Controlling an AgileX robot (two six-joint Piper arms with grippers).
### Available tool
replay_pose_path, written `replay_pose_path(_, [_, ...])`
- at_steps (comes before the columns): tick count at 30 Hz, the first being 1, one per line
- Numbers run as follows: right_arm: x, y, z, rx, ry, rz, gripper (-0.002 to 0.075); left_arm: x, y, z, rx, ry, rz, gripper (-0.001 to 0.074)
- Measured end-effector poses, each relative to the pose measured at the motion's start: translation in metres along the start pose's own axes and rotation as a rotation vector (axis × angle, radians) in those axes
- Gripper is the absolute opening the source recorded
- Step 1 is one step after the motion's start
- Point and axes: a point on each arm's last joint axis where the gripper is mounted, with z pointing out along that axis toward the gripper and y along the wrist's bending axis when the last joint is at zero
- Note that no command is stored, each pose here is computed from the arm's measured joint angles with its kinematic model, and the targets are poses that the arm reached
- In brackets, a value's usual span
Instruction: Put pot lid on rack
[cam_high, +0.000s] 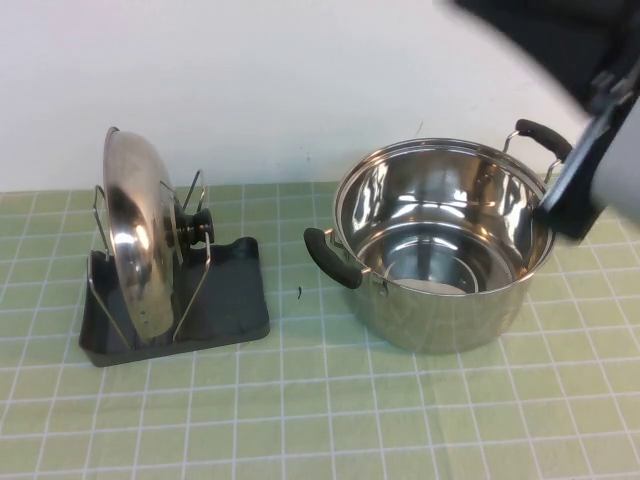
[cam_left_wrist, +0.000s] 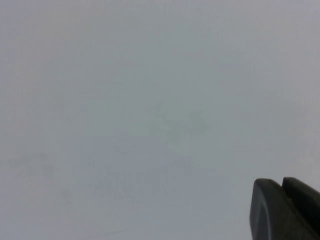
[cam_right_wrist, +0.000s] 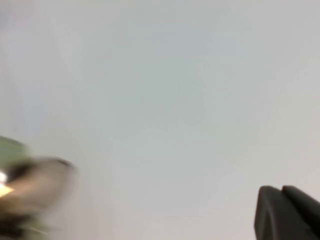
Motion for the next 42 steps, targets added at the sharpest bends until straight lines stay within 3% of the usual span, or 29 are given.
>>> replay_pose_path(4, [0.007,-0.030,-0.021,0.241,0.161,-0.152,-0.0001,-0.005,0.029,-0.012,-0.324,-0.009,0.038,0.0005])
replay_pose_path(7, [0.017,-0.047,-0.039,0.376,0.363,-0.295,-0.0001,0.000,0.048,-0.028,-0.563,0.096,0.065,0.0003])
replay_pose_path(10, [0.034,-0.055,-0.058,0.398,0.645,-0.368,-0.0001,0.016,0.051,-0.044,-0.648,0.317,0.018,0.0002])
replay_pose_path(12, [0.048,-0.053,-0.071,0.347,0.841,-0.348,-0.0001,0.028,0.046,-0.050,-0.620,0.464,-0.046,0.0002])
replay_pose_path(16, [0.062,-0.030,-0.094,0.086,1.048,-0.143,-0.0001,0.042,0.026,-0.058,-0.452,0.625,-0.172,0.0001])
replay_pose_path(19, [0.056,-0.014,-0.112,-0.096,1.011,0.037,-0.0001,0.048,0.008,-0.072,-0.287,0.641,-0.266,0.0001])
replay_pose_path(21, [0.049,-0.009,-0.126,-0.154,0.937,0.139,-0.0001,0.053,-0.003,-0.085,-0.188,0.613,-0.310,0.0000])
replay_pose_path(26, [0.043,0.009,-0.158,-0.210,0.763,0.289,-0.0001,0.076,-0.027,-0.116,-0.005,0.552,-0.377,-0.0001])
replay_pose_path(32, [0.067,0.056,-0.178,-0.260,0.623,0.362,-0.0001,0.115,-0.051,-0.146,0.149,0.458,-0.416,-0.0001])
replay_pose_path(37, [0.099,0.104,-0.184,-0.264,0.508,0.422,-0.0001,0.148,-0.064,-0.158,0.211,0.416,-0.417,-0.0001])
replay_pose_path(42, [0.121,0.132,-0.185,-0.277,0.498,0.427,-0.0001,0.162,-0.067,-0.159,0.208,0.391,-0.423,-0.0002])
